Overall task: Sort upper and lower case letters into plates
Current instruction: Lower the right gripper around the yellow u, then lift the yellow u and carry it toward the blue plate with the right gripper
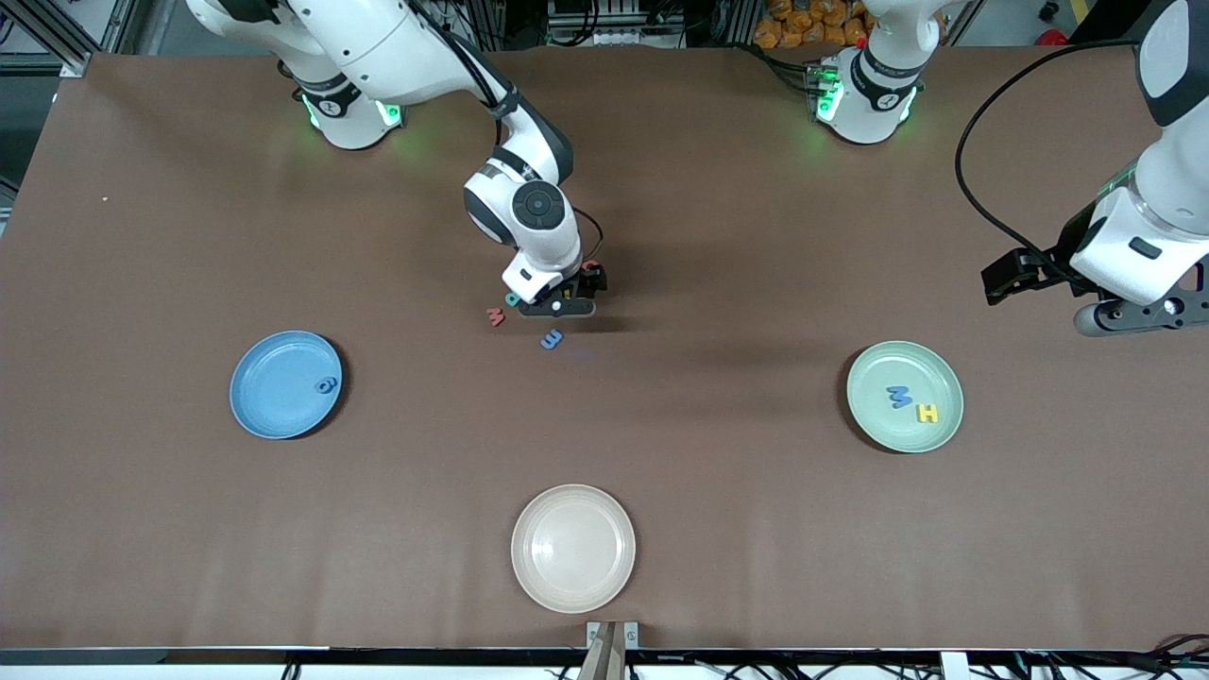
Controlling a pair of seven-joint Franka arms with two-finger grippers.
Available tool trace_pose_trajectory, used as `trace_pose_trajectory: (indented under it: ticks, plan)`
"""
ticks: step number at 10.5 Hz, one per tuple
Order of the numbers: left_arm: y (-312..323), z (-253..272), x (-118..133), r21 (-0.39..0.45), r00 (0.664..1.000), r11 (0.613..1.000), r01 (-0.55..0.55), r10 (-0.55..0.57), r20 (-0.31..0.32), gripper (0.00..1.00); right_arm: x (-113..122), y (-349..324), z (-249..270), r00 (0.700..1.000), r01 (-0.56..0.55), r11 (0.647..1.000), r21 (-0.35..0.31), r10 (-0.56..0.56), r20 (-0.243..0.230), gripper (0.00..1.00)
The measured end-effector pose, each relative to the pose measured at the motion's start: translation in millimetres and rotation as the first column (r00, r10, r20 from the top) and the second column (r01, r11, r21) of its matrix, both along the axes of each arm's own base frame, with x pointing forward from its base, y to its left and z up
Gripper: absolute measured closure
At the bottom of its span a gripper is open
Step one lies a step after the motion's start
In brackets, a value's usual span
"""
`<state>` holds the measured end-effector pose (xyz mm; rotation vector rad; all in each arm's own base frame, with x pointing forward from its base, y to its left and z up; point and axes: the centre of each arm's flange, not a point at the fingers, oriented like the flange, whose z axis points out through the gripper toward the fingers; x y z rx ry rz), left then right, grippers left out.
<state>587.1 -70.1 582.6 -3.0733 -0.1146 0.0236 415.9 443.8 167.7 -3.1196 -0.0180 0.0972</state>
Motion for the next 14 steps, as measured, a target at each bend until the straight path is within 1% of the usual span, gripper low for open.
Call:
trace_pose_trajectory:
  ticks: [2,5,10,11,12,14]
  plan:
    - [-0.8,1.3,-0.1,-0.009,1.0,1.0,-0.001,0.001,0.001,0.0,-0.7,0.6,0.1,1.0,-0.005,1.0,-0.002,0.005,0.002,0.0]
    - [5.9,4.4,0.8,-0.01,1.0,1.0,-0.014,0.014,0.008,0.0,-1.5,1.0,0.0,1.0,-0.005,1.0,-0.019,0.005,0.02,0.0]
    - [11.9,4.6,1.4,-0.022,1.0,0.999,-0.027,0.027,0.006,0.0,-2.1,1.3,-0.2,1.0,-0.005,1.0,-0.023,0.005,0.021,0.0]
    - [11.7,4.6,1.3,-0.022,1.0,0.999,-0.026,0.027,0.006,0.0,-2.3,1.1,-0.3,1.0,-0.005,1.0,-0.024,0.005,0.02,0.02]
    - [11.6,4.7,1.3,-0.022,1.0,0.999,-0.026,0.026,0.006,0.0,-2.3,2.1,1.6,1.0,0.012,1.0,-0.022,-0.011,0.022,0.15]
    - [10.7,4.8,1.2,-0.023,1.0,0.999,-0.025,0.025,0.006,0.0,-4.5,6.5,8.5,0.998,0.055,0.998,-0.015,-0.054,0.029,0.44]
